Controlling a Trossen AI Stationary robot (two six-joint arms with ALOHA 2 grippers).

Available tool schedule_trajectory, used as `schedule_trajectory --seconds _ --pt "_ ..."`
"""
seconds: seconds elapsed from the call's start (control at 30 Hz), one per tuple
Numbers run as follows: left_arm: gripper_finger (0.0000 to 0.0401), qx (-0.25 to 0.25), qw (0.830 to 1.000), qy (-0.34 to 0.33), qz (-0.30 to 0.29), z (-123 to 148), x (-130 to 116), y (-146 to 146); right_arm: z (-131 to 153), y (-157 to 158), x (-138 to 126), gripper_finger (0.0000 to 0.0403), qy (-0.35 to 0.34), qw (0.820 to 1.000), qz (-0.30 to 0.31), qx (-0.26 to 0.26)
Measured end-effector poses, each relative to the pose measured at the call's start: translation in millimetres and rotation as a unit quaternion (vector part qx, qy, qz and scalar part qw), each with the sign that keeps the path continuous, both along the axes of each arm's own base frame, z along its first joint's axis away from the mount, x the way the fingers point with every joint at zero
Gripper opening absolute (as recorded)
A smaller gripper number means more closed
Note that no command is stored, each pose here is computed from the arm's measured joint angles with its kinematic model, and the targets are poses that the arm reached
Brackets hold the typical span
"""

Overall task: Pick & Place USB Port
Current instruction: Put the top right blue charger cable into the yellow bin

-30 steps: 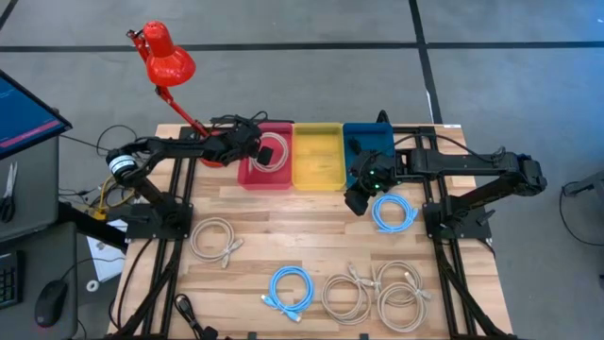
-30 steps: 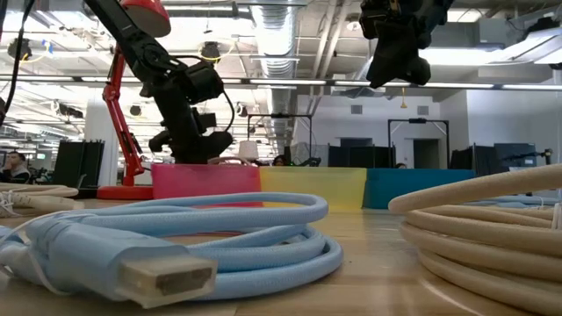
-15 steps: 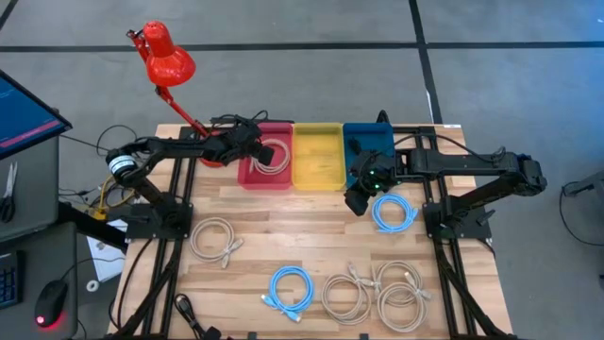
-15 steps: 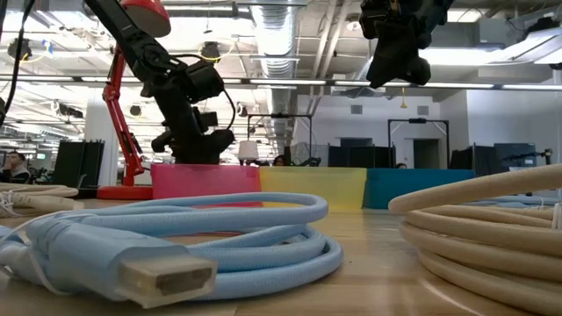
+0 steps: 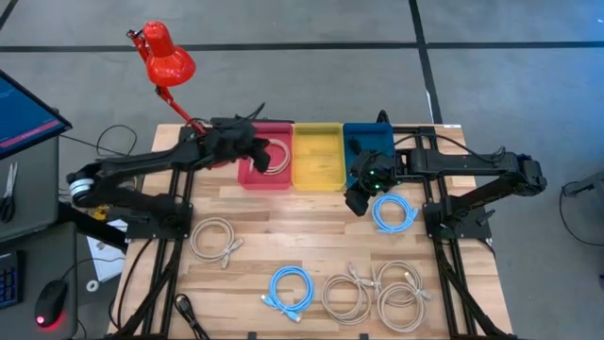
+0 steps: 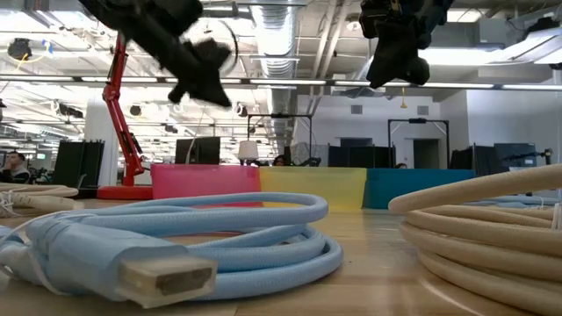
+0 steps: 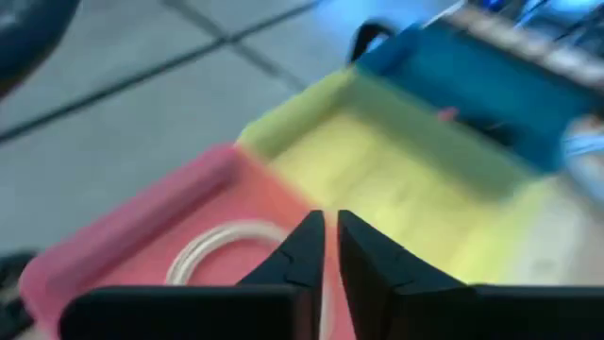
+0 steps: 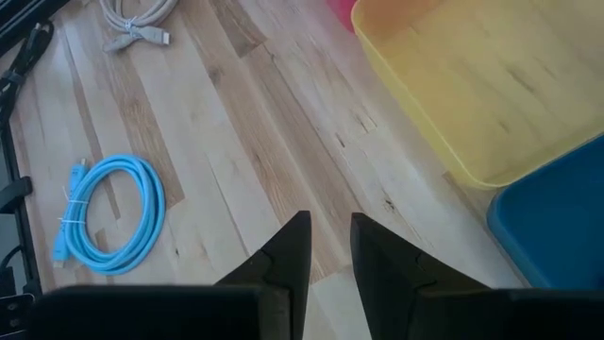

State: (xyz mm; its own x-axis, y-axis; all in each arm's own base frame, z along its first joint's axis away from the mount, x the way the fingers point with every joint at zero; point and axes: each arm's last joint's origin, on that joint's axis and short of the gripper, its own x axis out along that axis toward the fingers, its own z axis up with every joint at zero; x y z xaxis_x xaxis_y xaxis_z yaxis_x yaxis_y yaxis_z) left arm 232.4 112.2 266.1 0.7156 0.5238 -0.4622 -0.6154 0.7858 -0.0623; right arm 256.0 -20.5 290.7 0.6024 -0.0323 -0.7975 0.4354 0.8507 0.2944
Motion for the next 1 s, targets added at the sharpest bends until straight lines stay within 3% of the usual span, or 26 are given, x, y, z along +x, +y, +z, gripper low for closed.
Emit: schedule_trajectory --seconds 0.3,0.57,0.7,0.87,1.0 --pt "0.0008 0.016 0.991 -0.087 -0.101 38.8 -13.4 -58.8 0.0 0.1 0.0 0.0071 0.000 1.000 0.000 0.000" --pt "0.0007 -0.005 0.979 -0.098 -0.177 41.3 -11.0 -96.2 0.0 2.9 0.2 0.0071 0.000 1.000 0.005 0.000" --pt "0.0005 -0.021 0.979 -0.090 -0.179 38.7 -11.5 -104.5 -0.7 10.1 -2.7 0.0071 0.013 1.000 0.011 0.007" --pt "0.0007 -0.035 0.980 -0.088 -0.177 37.3 -12.0 -108.2 -4.0 21.0 -17.9 0.0071 0.073 0.996 -0.038 0.018" --pt "0.0009 -0.035 0.979 -0.088 -0.179 37.4 -12.0 -108.7 -7.4 27.9 -36.6 0.0071 0.142 0.981 -0.132 0.029"
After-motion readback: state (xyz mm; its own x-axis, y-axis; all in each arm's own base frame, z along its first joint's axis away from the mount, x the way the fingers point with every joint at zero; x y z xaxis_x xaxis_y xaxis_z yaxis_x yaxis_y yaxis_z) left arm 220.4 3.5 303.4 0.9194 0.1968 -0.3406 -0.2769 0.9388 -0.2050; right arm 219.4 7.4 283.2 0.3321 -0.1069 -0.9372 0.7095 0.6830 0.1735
